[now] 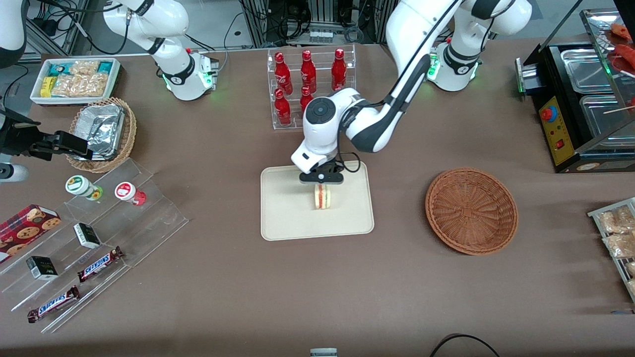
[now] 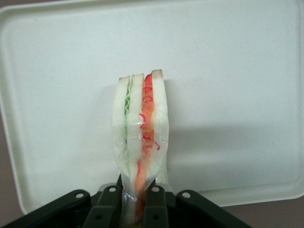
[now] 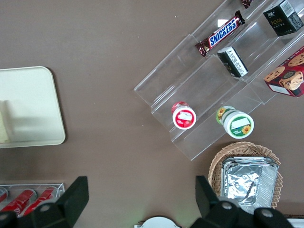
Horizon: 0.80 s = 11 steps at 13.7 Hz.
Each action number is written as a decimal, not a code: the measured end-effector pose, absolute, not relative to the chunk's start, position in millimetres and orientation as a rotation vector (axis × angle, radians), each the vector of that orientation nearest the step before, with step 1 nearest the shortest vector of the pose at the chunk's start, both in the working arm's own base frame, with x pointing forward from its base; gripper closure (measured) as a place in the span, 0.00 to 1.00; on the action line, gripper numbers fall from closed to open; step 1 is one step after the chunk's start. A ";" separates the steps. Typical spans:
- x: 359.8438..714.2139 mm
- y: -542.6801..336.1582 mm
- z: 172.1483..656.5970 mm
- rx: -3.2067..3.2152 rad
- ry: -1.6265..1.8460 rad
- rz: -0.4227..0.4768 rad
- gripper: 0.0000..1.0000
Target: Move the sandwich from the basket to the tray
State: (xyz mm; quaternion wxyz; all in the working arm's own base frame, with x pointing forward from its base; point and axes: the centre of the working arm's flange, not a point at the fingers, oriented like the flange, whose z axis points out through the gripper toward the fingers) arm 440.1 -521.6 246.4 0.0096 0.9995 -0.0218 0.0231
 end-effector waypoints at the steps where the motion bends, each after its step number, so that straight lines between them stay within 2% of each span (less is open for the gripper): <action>1: 439.6 -523.3 240.6 3.124 -0.070 0.065 0.84; 7: 443.3 -524.4 233.3 3.127 -0.064 0.062 0.84; 8: 444.2 -525.2 234.9 3.124 -0.063 0.066 0.78; 11: 452.4 -529.6 248.5 3.105 -0.051 0.097 0.47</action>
